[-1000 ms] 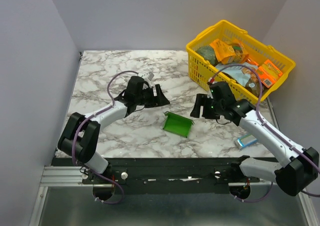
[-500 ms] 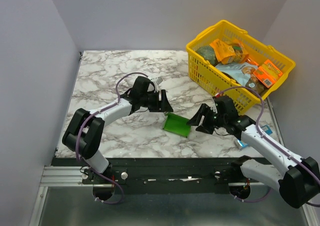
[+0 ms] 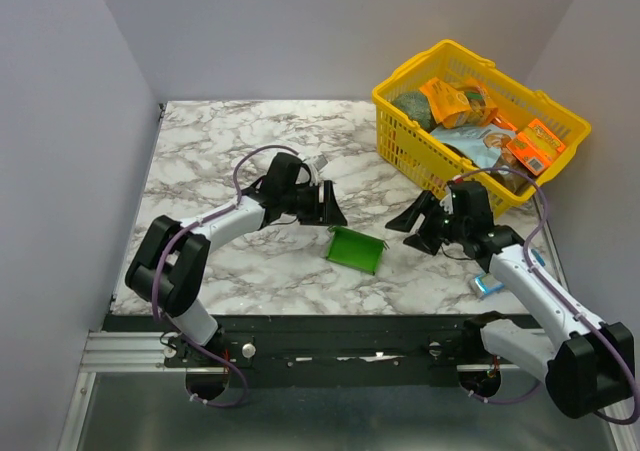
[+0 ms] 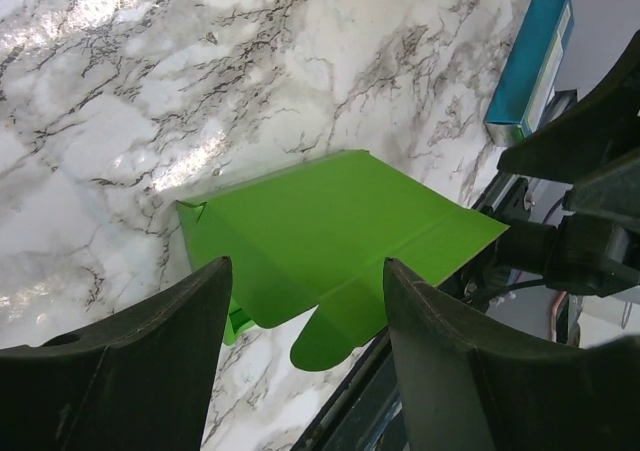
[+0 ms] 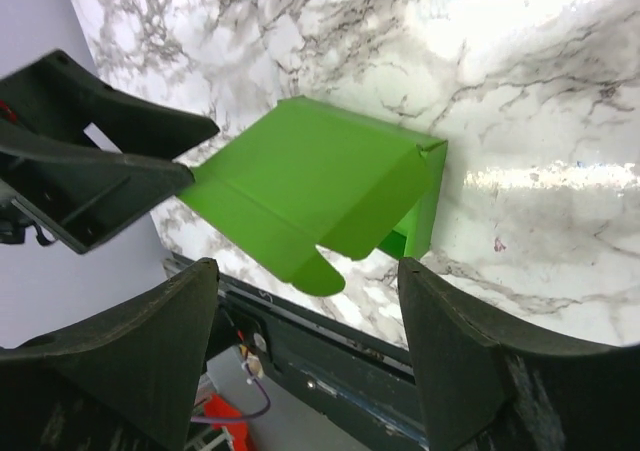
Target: Fold the paper box
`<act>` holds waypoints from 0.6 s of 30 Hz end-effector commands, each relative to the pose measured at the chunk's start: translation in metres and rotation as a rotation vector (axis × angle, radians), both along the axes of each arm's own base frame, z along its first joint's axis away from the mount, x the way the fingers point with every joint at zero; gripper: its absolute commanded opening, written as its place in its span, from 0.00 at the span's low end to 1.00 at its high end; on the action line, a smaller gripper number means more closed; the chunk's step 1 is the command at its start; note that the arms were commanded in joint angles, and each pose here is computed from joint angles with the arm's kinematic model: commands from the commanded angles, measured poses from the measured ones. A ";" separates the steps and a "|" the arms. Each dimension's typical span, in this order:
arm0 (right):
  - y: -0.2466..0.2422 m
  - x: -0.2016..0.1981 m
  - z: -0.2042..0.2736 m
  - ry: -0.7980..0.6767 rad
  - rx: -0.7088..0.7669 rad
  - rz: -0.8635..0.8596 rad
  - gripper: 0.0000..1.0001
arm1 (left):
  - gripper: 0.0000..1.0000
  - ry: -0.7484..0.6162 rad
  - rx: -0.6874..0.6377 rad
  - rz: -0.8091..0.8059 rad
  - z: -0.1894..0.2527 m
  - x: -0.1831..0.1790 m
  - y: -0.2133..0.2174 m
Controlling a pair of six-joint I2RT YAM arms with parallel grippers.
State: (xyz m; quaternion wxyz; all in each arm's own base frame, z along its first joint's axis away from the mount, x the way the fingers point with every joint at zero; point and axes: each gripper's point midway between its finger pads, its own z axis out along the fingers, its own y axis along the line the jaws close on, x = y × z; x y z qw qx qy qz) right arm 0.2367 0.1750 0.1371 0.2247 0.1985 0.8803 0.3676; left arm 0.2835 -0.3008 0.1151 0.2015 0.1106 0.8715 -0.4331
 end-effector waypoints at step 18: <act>0.017 0.001 -0.037 0.076 0.093 0.026 0.75 | 0.73 0.036 0.050 -0.100 -0.006 -0.017 -0.006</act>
